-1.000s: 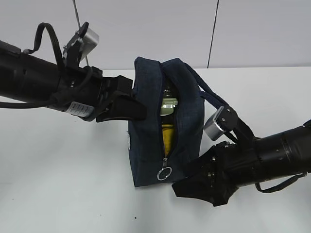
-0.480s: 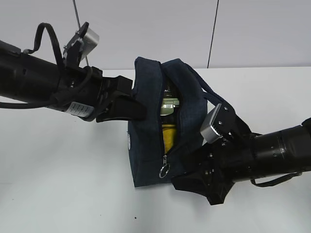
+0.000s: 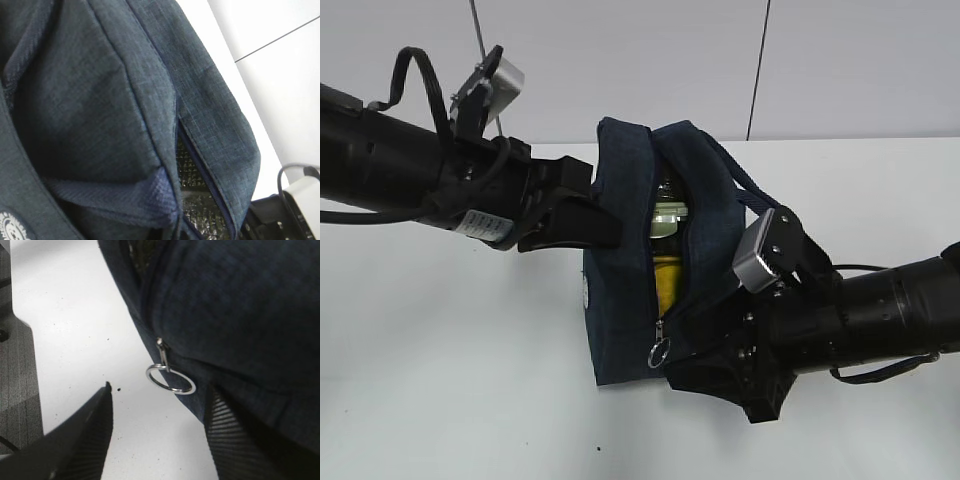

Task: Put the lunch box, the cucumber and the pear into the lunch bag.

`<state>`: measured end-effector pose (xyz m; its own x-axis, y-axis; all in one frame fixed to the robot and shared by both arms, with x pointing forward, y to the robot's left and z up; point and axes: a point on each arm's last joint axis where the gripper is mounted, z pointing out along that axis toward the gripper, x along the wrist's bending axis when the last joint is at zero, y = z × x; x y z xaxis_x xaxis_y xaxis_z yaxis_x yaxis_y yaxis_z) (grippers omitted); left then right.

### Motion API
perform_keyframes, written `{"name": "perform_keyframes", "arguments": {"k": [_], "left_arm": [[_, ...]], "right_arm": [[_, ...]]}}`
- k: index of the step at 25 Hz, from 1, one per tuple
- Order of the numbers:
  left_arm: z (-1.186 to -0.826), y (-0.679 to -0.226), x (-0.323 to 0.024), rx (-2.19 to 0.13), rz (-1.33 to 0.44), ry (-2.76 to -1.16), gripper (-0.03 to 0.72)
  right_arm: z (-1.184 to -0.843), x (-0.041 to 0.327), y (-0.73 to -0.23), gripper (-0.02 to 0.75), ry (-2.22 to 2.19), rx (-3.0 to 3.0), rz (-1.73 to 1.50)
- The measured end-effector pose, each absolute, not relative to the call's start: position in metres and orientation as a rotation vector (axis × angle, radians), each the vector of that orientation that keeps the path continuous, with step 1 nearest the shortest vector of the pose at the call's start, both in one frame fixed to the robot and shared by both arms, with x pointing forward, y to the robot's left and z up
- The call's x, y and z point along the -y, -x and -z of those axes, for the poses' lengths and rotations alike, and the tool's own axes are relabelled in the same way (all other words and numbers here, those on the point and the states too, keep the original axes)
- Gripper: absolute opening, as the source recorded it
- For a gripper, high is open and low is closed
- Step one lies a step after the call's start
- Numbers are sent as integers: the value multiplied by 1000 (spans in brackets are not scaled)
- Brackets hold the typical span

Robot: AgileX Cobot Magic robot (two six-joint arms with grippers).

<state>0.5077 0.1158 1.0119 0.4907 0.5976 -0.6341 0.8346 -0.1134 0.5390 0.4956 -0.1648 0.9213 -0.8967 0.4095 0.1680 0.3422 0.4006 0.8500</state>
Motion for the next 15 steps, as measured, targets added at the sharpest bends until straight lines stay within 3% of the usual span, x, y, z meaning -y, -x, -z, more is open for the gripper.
{"name": "perform_keyframes", "arguments": {"k": [15], "left_arm": [[-1012, -507, -116, -1188, 317, -1822, -15]], "right_arm": [[-916, 147, -487, 459, -636, -2638, -1446]]}}
